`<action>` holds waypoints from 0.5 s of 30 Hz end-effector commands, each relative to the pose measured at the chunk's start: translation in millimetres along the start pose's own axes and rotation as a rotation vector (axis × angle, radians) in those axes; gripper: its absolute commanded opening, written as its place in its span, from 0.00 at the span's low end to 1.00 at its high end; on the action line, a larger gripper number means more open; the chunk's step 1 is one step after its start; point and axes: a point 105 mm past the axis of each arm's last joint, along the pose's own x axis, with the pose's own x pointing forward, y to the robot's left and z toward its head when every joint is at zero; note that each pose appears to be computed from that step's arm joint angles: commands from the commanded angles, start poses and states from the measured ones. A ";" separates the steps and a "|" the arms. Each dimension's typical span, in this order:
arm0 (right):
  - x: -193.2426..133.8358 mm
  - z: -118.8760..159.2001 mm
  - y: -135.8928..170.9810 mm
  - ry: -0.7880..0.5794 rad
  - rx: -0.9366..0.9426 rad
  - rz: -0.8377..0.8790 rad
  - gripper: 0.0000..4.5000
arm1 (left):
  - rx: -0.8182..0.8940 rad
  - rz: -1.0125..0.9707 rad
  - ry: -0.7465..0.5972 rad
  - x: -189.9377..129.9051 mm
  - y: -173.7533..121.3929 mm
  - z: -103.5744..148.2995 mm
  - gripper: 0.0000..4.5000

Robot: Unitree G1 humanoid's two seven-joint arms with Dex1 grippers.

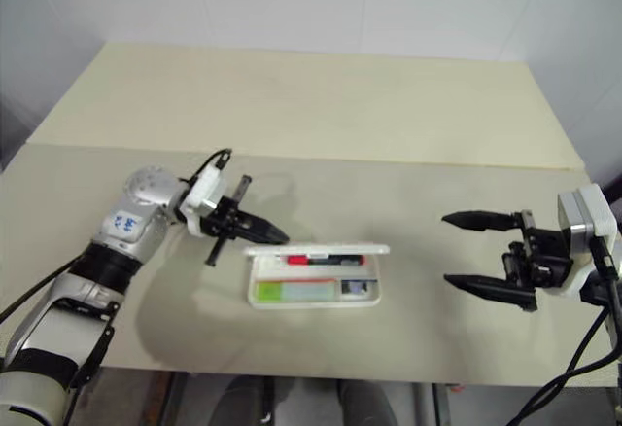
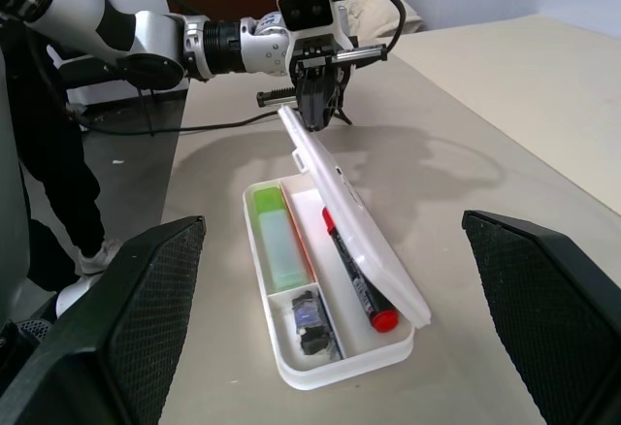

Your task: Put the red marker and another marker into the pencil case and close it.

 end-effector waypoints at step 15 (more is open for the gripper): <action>6.4 17.8 8.3 -0.092 -0.078 0.056 1.00 | 0.155 -0.285 0.310 0.0 -29.0 -36.0 0.00</action>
